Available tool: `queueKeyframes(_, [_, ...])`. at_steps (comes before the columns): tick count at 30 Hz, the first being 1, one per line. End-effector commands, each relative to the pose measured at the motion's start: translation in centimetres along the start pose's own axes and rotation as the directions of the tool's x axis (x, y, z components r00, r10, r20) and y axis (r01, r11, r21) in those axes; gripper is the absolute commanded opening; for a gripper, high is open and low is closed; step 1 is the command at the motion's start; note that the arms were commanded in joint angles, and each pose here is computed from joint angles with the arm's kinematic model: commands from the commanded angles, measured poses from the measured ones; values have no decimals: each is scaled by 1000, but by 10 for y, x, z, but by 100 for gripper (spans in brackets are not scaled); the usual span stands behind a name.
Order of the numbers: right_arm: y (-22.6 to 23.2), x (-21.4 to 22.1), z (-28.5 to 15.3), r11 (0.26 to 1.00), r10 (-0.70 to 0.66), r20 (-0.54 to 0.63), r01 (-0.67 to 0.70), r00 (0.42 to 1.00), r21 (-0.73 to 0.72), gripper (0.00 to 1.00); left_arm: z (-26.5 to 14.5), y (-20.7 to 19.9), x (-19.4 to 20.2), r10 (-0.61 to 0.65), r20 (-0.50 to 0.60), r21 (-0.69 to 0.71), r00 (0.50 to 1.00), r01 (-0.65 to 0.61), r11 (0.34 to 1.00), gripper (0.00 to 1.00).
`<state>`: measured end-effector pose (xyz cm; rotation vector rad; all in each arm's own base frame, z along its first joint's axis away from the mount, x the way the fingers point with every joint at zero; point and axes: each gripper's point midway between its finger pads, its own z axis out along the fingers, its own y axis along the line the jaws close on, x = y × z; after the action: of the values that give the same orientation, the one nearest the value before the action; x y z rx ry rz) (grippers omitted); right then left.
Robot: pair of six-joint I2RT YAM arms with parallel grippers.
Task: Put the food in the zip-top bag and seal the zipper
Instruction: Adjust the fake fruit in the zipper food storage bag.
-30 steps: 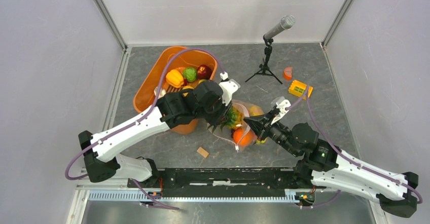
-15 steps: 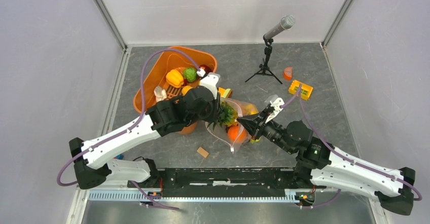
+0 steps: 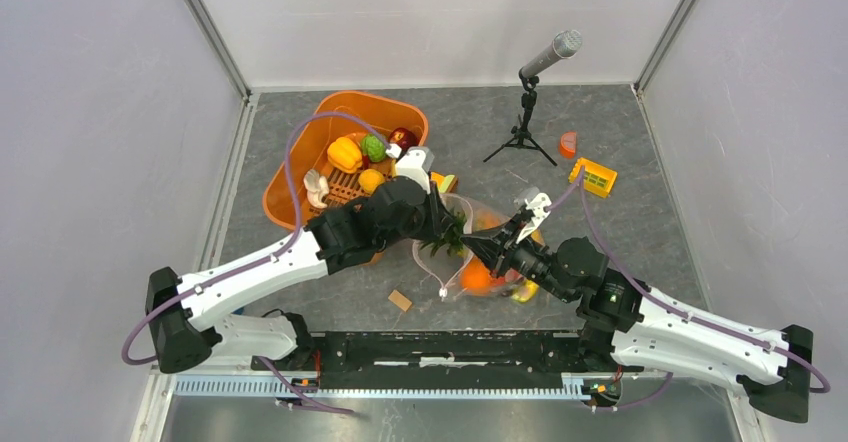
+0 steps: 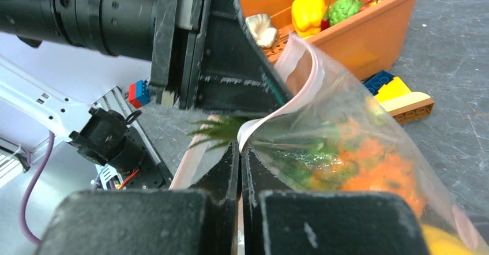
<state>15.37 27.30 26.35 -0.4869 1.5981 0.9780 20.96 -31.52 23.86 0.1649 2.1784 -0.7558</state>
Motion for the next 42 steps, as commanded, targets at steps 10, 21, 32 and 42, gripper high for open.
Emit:
queueKeyframes(10, [7,-47,-1,998,55,161,-55,985,-3,0,-9,-51,53,-171,-191,331,967,227,916,8])
queueKeyframes(21, [8,-57,-3,1000,28,166,-30,986,6,0,-31,-60,46,26,-164,417,986,46,908,76])
queueKeyframes(32, [4,-69,-17,1000,0,192,-5,981,24,0,-36,-29,64,365,-270,353,891,-261,899,90])
queueKeyframes(42, [-7,-53,-13,997,0,156,-11,988,73,0,-59,11,-17,437,-15,53,899,-436,898,100])
